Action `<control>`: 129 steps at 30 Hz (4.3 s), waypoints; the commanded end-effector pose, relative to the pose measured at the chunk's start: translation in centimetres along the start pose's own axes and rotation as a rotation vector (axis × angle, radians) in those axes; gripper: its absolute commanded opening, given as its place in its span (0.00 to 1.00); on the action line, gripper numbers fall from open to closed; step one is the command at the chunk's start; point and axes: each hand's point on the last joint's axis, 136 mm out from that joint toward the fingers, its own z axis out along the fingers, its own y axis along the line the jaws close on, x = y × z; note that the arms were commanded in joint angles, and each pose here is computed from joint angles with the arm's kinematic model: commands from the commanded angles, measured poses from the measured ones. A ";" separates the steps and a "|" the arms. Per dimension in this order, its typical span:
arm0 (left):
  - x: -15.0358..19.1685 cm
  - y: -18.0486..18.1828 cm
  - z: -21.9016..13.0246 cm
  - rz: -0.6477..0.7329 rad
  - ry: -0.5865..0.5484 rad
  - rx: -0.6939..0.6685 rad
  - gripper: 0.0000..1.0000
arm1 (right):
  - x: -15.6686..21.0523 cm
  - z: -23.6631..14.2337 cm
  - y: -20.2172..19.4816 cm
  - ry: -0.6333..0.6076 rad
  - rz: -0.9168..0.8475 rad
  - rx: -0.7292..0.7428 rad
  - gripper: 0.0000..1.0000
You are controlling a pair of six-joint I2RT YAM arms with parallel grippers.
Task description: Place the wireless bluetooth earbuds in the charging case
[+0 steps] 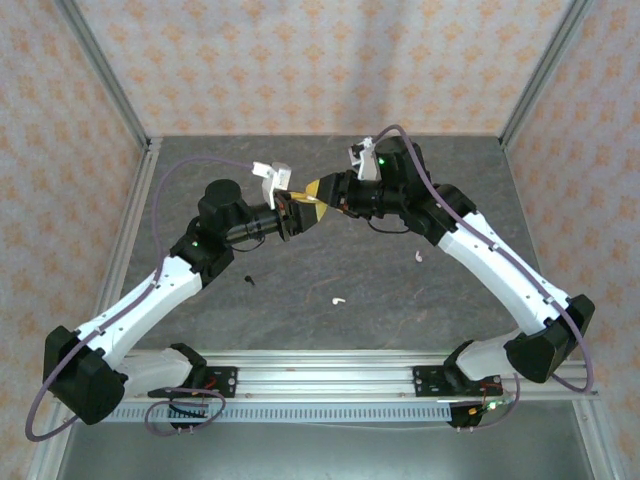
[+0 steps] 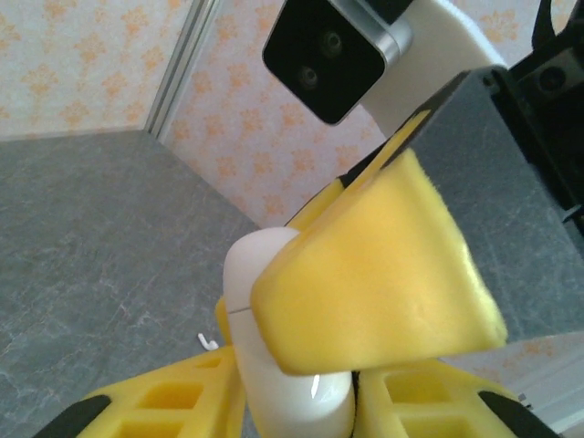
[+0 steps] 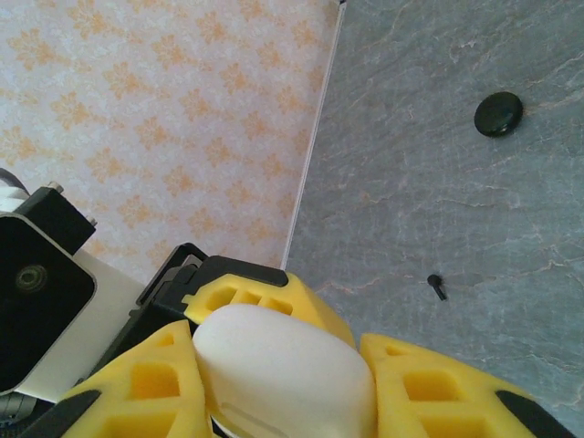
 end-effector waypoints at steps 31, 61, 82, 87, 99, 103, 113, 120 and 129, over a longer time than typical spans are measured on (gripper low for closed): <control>-3.1 -1.8 -0.3 -0.201 -0.100 0.109 0.00 | -2.3 -4.5 2.7 -0.133 -0.075 -0.240 0.64; -4.3 -5.0 -0.9 -0.196 -0.072 0.207 0.00 | -0.9 -2.1 2.8 -0.047 -0.101 -0.350 0.31; -3.1 -2.4 -3.1 -0.105 0.002 -0.082 0.71 | -1.9 -3.9 3.7 -0.151 -0.335 -0.256 0.17; -3.6 0.6 -6.3 -0.057 -0.048 -0.352 0.72 | -2.1 -3.8 3.1 -0.146 -0.377 -0.201 0.17; -2.3 -5.4 -4.5 0.040 0.054 0.068 0.68 | -1.0 -3.8 6.2 -0.048 -0.481 -0.346 0.17; -3.8 -5.0 -4.3 -0.020 -0.017 0.095 0.67 | -0.9 -3.8 6.6 -0.040 -0.485 -0.375 0.17; -5.1 -4.2 -3.4 -0.134 -0.044 0.170 0.50 | -0.5 -4.1 6.9 -0.036 -0.482 -0.414 0.17; -4.5 -4.0 -3.0 -0.138 -0.006 0.171 0.35 | -0.8 -4.1 7.2 -0.044 -0.482 -0.429 0.18; -4.0 -3.7 -2.6 -0.127 0.044 0.152 0.00 | -1.0 -3.4 6.8 -0.037 -0.467 -0.416 0.21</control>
